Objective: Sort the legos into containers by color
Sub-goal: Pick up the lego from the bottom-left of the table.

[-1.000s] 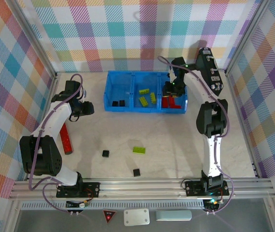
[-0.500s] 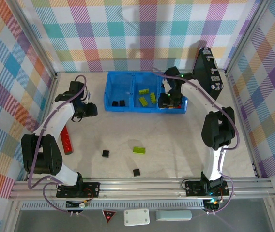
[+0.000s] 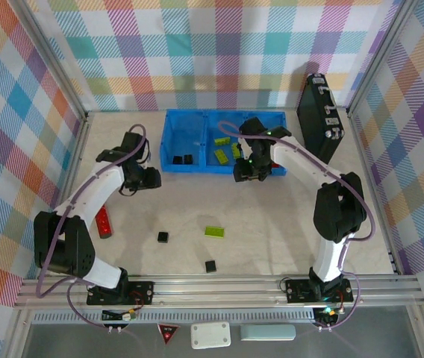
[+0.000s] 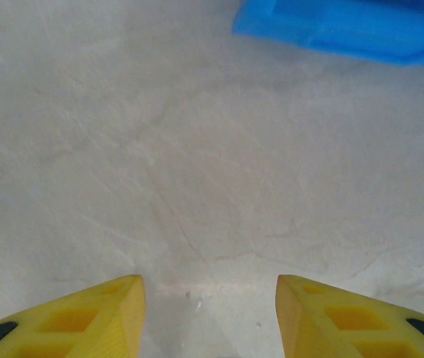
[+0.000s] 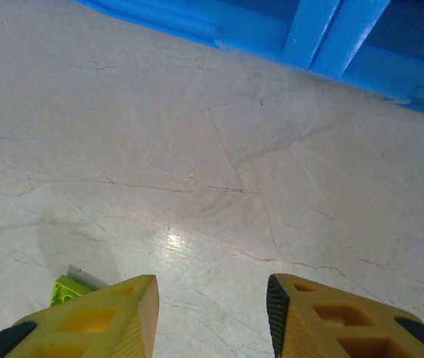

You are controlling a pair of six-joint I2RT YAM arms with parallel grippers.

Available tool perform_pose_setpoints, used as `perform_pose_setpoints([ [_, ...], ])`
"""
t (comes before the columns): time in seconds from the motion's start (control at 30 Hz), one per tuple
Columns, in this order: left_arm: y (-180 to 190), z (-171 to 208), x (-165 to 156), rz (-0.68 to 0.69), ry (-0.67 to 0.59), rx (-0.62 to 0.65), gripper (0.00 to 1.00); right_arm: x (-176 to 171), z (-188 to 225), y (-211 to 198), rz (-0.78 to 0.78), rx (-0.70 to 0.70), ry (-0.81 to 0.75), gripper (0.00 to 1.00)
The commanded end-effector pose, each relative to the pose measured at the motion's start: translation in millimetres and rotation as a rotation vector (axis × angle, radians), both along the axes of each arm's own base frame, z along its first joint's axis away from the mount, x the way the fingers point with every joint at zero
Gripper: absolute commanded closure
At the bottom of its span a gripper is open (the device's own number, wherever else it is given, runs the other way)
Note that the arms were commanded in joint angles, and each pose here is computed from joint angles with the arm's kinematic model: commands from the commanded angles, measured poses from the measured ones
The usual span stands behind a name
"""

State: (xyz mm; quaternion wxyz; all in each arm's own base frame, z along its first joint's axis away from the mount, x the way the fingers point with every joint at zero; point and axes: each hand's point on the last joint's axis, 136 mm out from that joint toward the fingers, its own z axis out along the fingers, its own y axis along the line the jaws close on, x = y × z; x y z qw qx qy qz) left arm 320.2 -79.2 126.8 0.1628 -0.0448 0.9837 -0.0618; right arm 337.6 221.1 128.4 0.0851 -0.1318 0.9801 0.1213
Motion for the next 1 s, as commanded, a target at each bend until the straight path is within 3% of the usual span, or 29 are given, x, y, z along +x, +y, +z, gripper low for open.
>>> perform_pose_setpoints([
  [0.0,-3,-6,-26,0.027,0.043,0.024,0.5,-1,6,3,0.001,0.024,-0.019,0.56],
  [0.47,-32,-44,-103,-0.032,0.153,0.097,0.47,-5,-4,5,0.028,0.034,-0.005,0.56],
  [0.97,-42,-80,-134,-0.028,0.201,0.081,0.46,-9,-3,7,0.033,0.032,-0.001,0.56],
])
